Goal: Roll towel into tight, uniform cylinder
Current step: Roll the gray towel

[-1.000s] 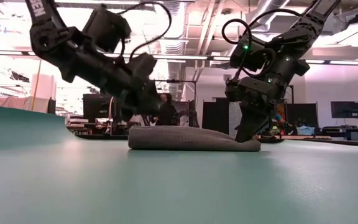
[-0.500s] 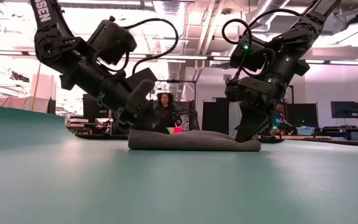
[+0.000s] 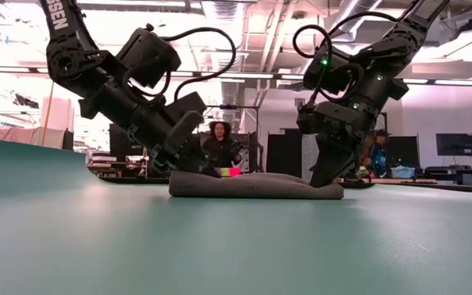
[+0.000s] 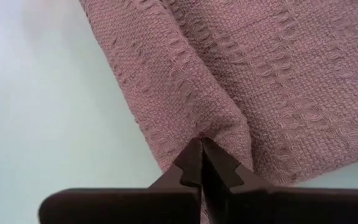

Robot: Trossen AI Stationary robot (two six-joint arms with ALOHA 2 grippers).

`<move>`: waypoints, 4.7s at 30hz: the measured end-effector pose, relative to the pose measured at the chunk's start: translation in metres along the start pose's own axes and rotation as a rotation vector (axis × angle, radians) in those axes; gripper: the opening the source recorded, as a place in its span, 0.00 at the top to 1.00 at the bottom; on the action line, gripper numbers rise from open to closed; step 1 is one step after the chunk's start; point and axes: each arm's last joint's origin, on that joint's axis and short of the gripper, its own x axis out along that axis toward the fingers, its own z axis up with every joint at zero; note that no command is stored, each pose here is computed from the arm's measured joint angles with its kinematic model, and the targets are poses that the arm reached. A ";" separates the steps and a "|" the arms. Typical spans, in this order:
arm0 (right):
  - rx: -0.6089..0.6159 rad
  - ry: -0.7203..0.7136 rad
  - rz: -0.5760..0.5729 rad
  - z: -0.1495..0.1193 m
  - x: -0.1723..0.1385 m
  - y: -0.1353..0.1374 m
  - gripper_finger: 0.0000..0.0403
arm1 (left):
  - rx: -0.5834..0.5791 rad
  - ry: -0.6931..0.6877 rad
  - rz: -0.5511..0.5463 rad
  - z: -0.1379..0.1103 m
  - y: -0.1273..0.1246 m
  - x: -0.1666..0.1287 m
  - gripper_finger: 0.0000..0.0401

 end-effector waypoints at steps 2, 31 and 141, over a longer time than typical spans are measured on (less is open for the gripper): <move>-0.003 -0.010 -0.010 0.001 -0.002 0.000 0.93 | 0.013 0.010 0.012 -0.001 0.001 0.000 1.00; -1.043 -0.064 -0.164 -0.004 -0.043 0.037 0.39 | 0.043 0.119 0.052 -0.012 0.004 -0.001 1.00; 0.497 0.200 0.098 -0.005 -0.007 -0.009 0.93 | 0.033 0.101 -0.275 0.059 -0.073 -0.075 1.00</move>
